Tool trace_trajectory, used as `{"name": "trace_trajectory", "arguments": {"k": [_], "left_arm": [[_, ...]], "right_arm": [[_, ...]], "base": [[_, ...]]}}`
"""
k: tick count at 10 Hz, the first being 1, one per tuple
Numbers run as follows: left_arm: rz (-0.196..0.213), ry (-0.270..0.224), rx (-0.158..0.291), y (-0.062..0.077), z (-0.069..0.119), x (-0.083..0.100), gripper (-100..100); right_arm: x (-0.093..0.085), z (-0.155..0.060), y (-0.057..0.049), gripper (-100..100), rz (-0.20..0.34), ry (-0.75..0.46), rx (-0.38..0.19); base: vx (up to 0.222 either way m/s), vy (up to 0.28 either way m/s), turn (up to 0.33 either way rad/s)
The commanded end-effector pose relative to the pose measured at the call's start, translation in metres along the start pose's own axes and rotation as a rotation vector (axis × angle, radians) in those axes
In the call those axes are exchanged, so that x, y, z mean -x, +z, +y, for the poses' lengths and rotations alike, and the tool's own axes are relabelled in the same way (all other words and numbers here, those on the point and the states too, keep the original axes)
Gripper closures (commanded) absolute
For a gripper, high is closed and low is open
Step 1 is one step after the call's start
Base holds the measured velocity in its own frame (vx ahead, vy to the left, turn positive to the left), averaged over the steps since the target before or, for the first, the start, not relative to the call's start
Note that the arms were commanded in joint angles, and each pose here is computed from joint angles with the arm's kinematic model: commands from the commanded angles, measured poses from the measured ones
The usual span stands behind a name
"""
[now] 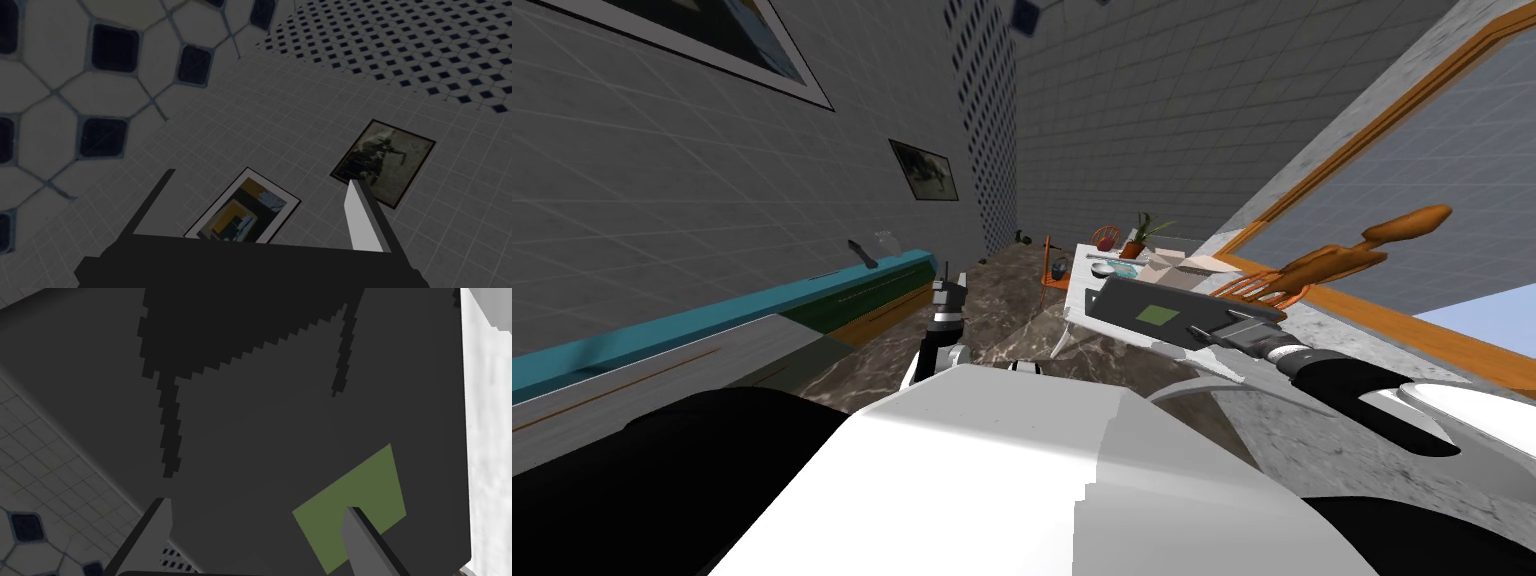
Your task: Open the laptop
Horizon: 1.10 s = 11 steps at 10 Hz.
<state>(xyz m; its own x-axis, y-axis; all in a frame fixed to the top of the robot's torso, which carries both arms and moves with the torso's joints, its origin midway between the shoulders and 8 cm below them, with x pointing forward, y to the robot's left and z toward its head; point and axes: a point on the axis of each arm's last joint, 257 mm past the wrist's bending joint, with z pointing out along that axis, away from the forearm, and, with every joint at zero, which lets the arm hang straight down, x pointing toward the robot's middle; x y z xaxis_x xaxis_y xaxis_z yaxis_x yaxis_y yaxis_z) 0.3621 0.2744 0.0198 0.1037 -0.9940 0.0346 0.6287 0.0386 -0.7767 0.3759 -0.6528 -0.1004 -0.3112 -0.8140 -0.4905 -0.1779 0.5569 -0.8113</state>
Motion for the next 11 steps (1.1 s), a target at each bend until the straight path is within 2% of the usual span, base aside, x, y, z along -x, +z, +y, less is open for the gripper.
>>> {"name": "trace_trajectory", "arguments": {"k": [1, 4, 7, 8, 9, 10, 11], "left_arm": [[0.0, 0.0, 0.0, 0.0, 0.0, 0.0, 0], [0.0, 0.0, 0.0, 0.0, 0.0, 0.0, 0], [0.0, 0.0, 0.0, 0.0, 0.0, 0.0, 0], [0.0, 0.0, 0.0, 0.0, 0.0, 0.0, 0], [0.0, 0.0, 0.0, 0.0, 0.0, 0.0, 0], [0.0, 0.001, 0.0, 0.0, 0.0, 0.0, 0], [0.0, 0.001, 0.0, 0.0, 0.0, 0.0, 0]], "right_arm": [[-0.009, -0.032, -0.002, -100, 0.049, -0.117, -0.021], [-0.013, -0.063, 0.0, -100, 0.091, -0.23, -0.041], [-0.012, -0.062, 0.0, -100, 0.091, -0.232, -0.042], [-0.012, -0.062, 0.0, 100, 0.09, -0.232, -0.042], [-0.003, -0.065, 0.002, 100, 0.084, -0.245, -0.005], [-0.002, -0.065, 0.002, 100, 0.086, -0.235, 0.027], [0.008, -0.068, 0.007, 100, 0.076, -0.263, 0.035]], "base": [[0.063, 0.178, -0.039], [0.049, 0.142, -0.034], [0.02, 0.059, -0.011], [0.002, 0.005, 0.001], [0.062, -0.014, -0.196], [0.151, -0.033, -0.276], [0.13, -0.015, -0.085]]}}
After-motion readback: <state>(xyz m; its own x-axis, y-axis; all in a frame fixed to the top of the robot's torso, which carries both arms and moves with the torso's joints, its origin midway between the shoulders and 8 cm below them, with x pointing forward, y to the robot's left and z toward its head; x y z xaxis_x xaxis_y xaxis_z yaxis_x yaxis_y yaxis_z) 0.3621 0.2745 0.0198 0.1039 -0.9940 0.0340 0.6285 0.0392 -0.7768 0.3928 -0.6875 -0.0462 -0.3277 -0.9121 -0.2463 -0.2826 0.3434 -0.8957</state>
